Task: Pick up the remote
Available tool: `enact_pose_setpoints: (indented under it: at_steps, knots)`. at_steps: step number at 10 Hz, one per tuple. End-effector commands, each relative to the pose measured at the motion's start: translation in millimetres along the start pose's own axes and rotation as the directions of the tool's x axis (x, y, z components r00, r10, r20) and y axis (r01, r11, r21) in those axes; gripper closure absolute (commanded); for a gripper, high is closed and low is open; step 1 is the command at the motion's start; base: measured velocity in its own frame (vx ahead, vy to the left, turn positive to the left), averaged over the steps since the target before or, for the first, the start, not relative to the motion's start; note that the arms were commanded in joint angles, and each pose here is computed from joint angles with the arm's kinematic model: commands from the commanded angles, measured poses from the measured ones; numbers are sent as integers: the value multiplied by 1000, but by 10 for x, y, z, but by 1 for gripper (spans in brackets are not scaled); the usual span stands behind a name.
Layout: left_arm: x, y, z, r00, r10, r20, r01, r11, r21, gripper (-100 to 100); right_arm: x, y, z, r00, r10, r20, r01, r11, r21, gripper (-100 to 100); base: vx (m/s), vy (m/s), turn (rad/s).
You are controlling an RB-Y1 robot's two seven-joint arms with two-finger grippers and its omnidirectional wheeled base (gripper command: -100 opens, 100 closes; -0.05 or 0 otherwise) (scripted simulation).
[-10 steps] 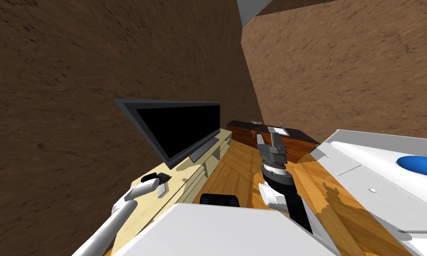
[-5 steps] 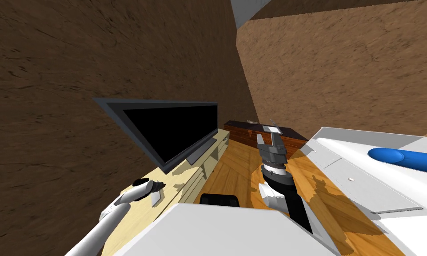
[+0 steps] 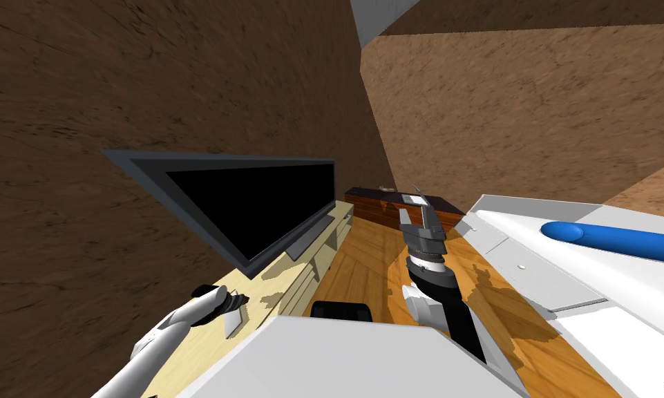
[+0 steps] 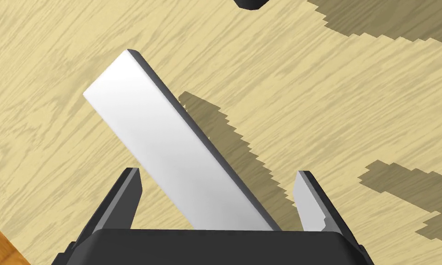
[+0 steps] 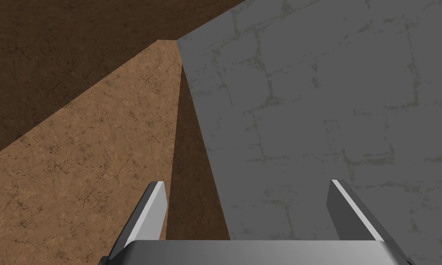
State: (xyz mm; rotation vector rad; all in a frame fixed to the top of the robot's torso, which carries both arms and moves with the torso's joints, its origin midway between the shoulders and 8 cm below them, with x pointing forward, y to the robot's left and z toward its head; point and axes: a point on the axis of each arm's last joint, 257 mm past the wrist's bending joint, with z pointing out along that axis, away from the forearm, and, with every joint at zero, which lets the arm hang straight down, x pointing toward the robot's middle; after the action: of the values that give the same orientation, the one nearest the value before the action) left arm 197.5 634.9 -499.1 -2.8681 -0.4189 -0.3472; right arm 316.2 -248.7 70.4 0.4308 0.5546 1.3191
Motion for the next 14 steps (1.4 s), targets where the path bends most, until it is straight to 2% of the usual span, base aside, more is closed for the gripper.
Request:
enact_pose_setpoints:
  at_steps: [1,2,3,4,5,7,8,9,10,11,14]
  knots:
    - [-83,-49,17,999,-47,27,47,999,-6,-100,0,0,0,1000,0,0,0,1000,0,0,24,25,-57]
    - [-154,-74,32,998,-56,41,56,998,-3,-100,0,0,0,1000,0,0,0,1000,0,0,12,13,8]
    - [-213,-119,5,989,-128,67,129,991,-14,-100,0,0,0,1000,0,0,0,1000,0,0,23,16,-110]
    - [-362,-166,32,985,-146,95,147,989,-4,-100,0,0,0,1000,0,0,0,1000,0,0,24,23,-72]
    - [-401,-199,-1,970,-213,116,216,976,-13,-100,0,0,0,1000,0,0,0,1000,0,0,30,30,-80]
    - [-527,-234,16,964,-229,138,232,973,-3,-100,0,0,0,1000,0,0,0,1000,0,0,20,18,-32]
    - [-621,-271,-9,940,-298,167,303,953,-4,-100,0,0,0,1000,0,0,0,1000,0,0,29,14,-100]
    - [-673,-283,-4,936,-305,176,309,951,1,-100,0,0,0,1000,0,0,0,1000,0,0,29,21,-49]
    - [-767,-305,-28,908,-368,202,375,927,2,-100,0,0,0,1000,0,0,0,1000,0,0,34,27,-81]
    - [-806,-314,-26,904,-373,208,380,925,6,-100,0,0,0,1000,0,0,0,1000,0,0,29,26,-46]
    - [-1135,-320,-77,806,-520,283,536,844,24,-100,0,0,0,1000,0,0,0,1000,0,0,42,41,-88]
